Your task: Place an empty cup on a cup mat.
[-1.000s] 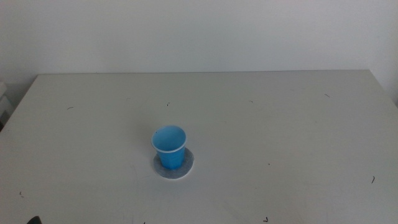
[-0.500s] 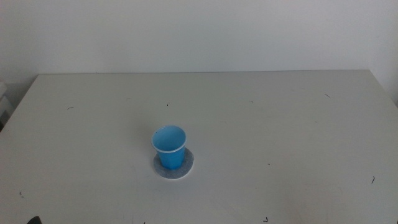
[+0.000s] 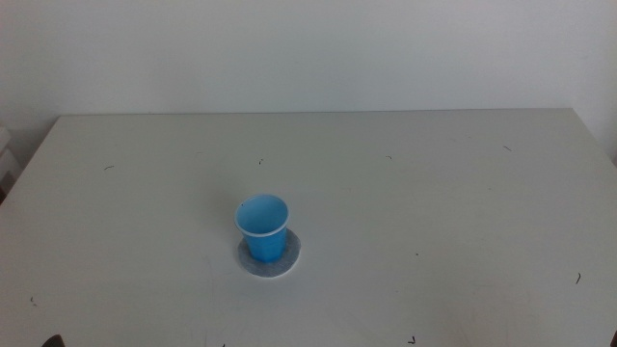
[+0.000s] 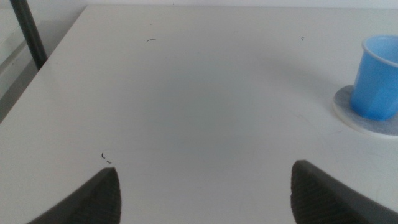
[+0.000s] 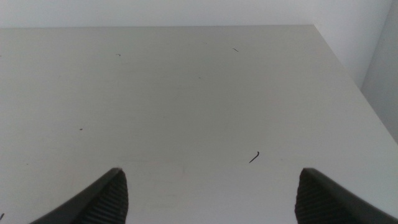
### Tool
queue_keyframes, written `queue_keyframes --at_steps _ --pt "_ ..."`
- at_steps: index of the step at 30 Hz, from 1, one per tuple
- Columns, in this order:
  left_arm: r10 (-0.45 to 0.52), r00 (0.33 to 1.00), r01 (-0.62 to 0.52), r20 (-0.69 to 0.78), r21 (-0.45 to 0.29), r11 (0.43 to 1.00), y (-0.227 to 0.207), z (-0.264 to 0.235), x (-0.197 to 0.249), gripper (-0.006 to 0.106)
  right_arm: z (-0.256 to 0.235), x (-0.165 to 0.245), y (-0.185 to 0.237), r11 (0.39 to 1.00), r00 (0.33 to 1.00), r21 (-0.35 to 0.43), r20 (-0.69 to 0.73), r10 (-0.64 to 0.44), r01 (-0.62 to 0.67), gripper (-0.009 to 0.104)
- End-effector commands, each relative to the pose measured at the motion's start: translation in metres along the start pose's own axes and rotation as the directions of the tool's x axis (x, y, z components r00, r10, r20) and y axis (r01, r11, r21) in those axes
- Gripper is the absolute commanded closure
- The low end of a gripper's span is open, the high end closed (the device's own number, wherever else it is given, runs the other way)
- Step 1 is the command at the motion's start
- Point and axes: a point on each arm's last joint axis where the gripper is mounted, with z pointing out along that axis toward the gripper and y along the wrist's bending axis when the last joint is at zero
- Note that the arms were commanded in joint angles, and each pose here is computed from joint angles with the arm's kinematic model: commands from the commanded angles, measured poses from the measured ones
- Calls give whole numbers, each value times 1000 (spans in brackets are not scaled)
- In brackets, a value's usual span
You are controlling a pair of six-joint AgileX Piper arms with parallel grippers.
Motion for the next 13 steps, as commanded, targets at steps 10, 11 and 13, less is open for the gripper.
queue_keyframes --at_steps 10,11,13 --pt "-11 997 11 77 10 1000 -1 -1 -8 -5 -3 -11 -1 996 989 26 115 -88 85 8" --pt "-11 997 11 77 10 1000 -1 -1 -8 -5 -3 -11 -1 996 989 26 115 -88 85 8" --pt "-11 997 11 77 10 1000 -1 -1 -8 -5 -3 -11 -1 996 989 26 115 -88 85 8"
